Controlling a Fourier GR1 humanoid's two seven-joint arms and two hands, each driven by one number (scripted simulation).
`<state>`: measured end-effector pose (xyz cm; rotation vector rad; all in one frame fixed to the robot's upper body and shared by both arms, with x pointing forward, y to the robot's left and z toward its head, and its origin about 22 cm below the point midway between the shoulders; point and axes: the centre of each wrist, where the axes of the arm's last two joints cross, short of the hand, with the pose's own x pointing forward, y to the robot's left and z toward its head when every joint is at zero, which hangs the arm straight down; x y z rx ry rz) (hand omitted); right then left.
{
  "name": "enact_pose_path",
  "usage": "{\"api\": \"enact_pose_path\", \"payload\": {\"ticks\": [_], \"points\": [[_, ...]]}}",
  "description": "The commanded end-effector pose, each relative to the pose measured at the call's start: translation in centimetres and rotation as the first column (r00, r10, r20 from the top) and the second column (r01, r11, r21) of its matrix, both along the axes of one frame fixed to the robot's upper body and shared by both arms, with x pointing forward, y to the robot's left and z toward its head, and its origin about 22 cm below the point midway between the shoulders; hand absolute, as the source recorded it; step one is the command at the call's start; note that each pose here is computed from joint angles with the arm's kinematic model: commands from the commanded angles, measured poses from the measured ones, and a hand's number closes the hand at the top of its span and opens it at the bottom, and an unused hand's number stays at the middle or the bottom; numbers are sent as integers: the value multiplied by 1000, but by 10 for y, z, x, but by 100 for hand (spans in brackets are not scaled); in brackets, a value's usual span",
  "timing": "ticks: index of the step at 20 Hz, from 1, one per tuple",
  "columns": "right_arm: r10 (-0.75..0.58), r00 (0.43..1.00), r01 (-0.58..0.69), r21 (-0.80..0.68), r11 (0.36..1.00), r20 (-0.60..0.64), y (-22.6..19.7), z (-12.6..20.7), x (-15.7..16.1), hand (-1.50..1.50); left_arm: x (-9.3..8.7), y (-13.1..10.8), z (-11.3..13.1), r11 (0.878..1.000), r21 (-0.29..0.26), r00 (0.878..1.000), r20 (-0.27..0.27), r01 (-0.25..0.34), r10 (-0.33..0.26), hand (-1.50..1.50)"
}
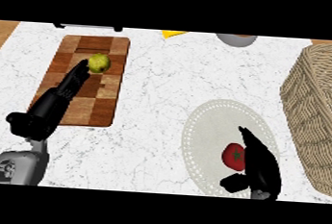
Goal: Pick the tomato from the placemat and place it in the basket
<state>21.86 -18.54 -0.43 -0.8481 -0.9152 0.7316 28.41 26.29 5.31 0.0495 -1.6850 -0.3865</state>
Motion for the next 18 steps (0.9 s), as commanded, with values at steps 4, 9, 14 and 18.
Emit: {"api": "enact_pose_path", "payload": {"ticks": [4,9,14,18], "points": [[60,997,-61,-9,998,-56,24,-29,-2,150,-27,-1,9,1000,-4,1000,12,10,-10,0],[120,989,-128,-95,987,-85,2,-21,12,150,-15,11,4,1000,-6,1000,-11,-1,1,0],[392,918,-397,-127,909,-61,4,-17,-38,150,-2,13,1,1000,-1,1000,-15,-21,21,0],[717,692,-722,-97,685,-85,-13,-18,-93,150,-7,11,-1,999,-1,999,-17,-41,41,0]]}}
